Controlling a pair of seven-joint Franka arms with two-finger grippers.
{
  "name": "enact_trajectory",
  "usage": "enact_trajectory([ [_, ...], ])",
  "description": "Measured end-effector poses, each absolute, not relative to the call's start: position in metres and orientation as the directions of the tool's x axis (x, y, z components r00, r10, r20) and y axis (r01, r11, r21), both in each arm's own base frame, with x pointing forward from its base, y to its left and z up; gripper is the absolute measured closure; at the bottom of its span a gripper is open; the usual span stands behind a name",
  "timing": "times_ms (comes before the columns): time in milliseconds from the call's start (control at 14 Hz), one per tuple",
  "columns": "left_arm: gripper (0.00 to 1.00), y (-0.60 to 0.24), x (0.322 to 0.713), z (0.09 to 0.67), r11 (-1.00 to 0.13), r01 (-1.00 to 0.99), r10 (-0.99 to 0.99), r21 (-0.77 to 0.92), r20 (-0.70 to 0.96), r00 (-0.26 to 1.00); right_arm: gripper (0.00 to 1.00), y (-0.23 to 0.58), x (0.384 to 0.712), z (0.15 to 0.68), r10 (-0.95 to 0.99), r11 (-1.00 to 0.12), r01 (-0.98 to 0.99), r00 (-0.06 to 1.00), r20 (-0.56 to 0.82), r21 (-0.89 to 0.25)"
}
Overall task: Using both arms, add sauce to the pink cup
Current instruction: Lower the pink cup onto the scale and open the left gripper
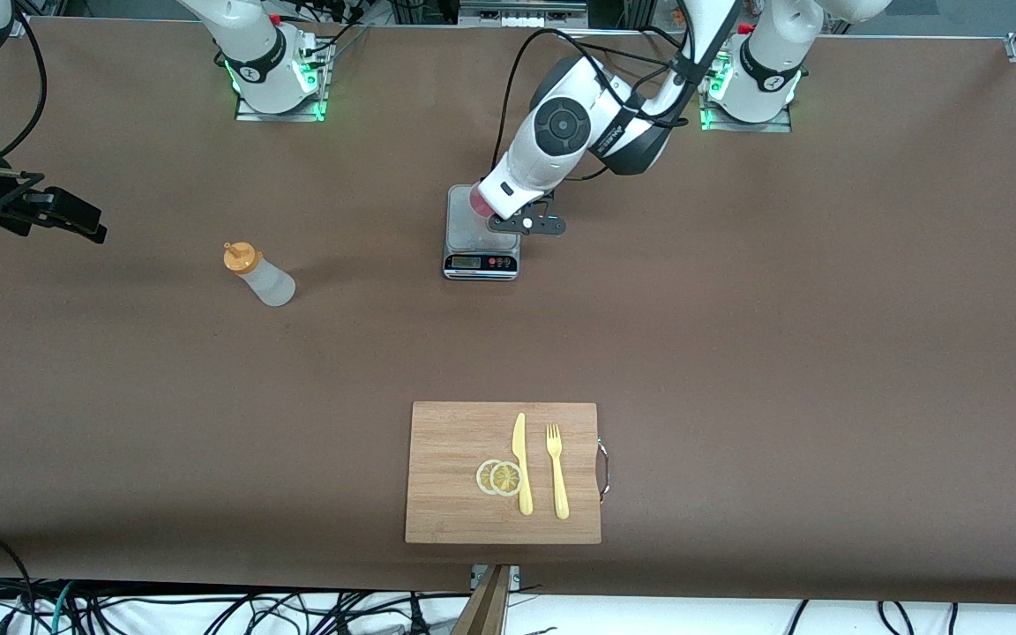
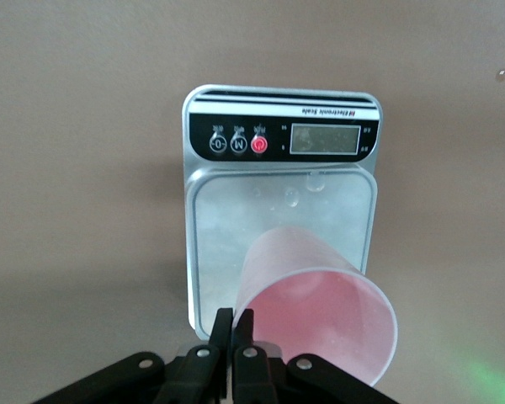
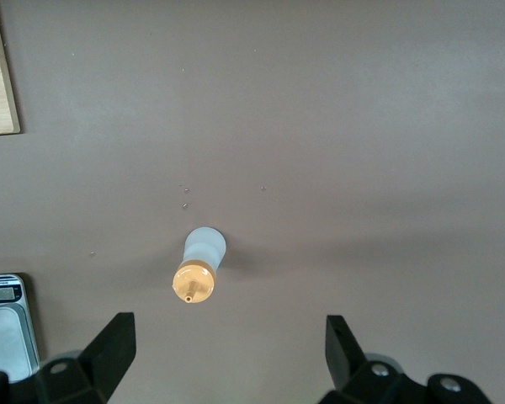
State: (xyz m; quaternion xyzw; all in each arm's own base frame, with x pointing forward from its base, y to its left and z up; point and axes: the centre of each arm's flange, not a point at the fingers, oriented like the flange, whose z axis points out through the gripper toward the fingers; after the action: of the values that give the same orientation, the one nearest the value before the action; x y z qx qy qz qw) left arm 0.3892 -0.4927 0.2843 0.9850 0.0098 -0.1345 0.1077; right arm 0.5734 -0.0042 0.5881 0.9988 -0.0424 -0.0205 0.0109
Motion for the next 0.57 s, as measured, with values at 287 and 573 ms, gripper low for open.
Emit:
enact_trajectory([
  [287,0.96,-0.505,0.374,0.277,-0.979,0.029,-0.027,0.202,-0.269,0.963,0.0,-0.007,0.573,0.588,-0.09,-0.996,-0.089,0.995,-0.04,0.024],
  [573,0.96,-0.506,0.373,0.273,-0.979,0.029,-0.026,0.2,-0.265,0.964,0.0,-0.007,0.573,0.588,-0.09,-0.996,-0.089,0.995,-0.04,0.024],
])
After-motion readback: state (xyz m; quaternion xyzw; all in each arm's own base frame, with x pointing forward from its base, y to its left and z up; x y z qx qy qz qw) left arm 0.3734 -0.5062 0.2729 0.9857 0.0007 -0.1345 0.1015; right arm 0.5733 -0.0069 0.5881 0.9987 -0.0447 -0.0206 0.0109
